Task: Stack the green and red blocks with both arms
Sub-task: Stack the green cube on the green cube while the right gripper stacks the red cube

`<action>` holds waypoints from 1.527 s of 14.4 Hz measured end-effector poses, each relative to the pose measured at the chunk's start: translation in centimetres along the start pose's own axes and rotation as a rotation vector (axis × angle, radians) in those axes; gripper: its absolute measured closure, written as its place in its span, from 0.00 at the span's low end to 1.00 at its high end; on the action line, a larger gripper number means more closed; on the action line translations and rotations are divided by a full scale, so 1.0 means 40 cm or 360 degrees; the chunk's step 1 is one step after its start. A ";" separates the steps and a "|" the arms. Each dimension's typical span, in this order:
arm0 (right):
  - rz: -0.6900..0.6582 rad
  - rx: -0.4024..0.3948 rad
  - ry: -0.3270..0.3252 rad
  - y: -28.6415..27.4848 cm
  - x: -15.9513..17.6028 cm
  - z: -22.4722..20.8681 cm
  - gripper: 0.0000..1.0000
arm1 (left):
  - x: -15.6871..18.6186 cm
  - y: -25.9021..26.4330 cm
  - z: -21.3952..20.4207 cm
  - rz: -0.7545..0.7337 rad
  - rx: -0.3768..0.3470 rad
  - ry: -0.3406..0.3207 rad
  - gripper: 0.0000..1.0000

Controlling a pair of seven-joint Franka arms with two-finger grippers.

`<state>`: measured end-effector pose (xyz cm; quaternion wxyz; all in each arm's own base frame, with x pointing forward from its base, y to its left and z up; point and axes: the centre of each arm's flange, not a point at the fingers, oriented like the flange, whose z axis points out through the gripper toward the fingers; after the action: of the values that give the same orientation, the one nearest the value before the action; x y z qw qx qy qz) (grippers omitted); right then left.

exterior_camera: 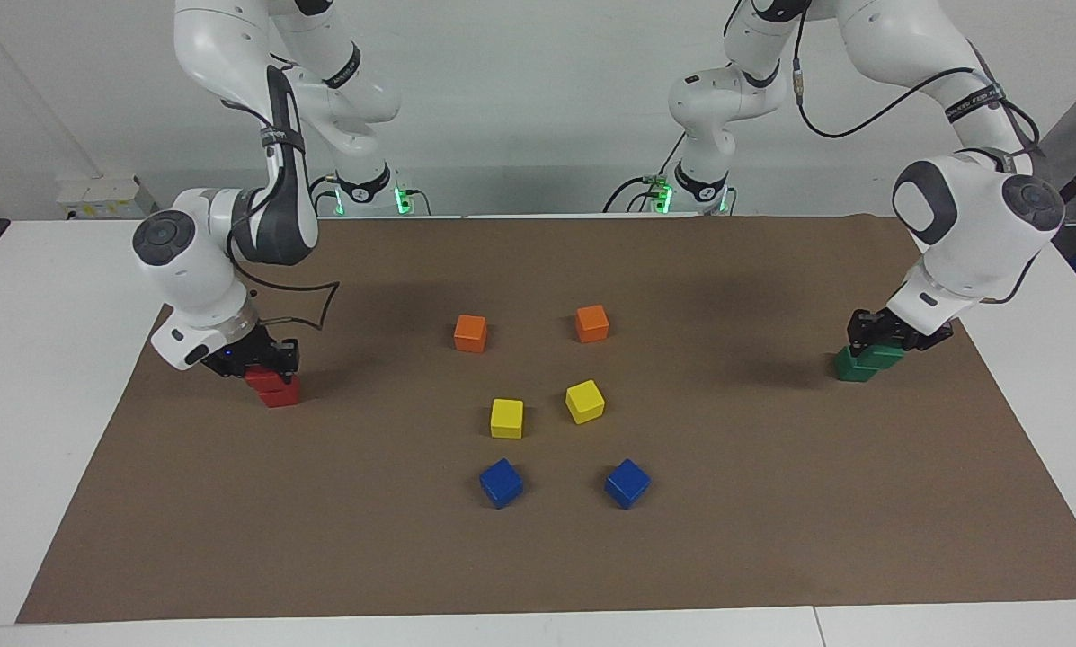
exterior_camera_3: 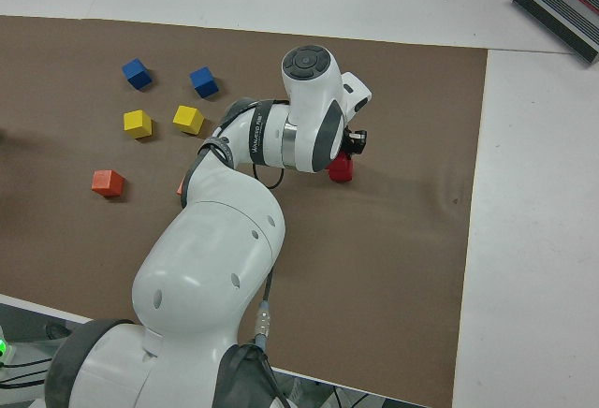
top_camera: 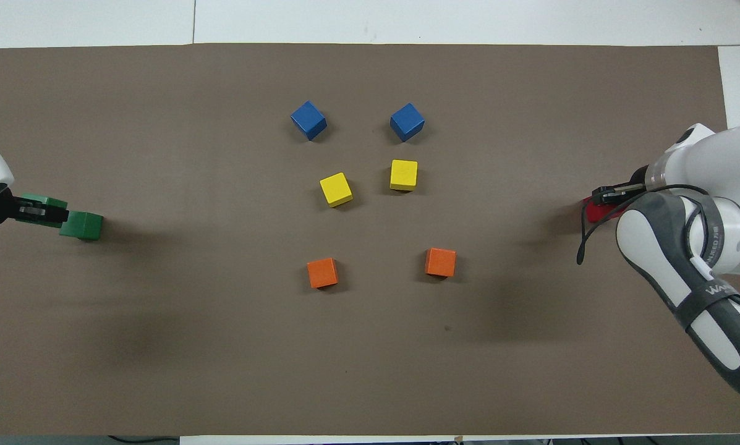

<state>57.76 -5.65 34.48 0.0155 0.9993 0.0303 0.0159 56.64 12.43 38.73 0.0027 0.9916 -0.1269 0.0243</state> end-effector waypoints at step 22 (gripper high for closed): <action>0.0031 -0.0006 0.0052 0.019 -0.017 0.019 0.45 | -0.033 0.017 0.103 0.0014 0.0041 0.0081 0.44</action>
<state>57.14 -6.48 33.70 0.0169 0.9991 0.0209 0.0325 55.39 12.06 34.55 -0.0070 0.9900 -0.1309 0.0513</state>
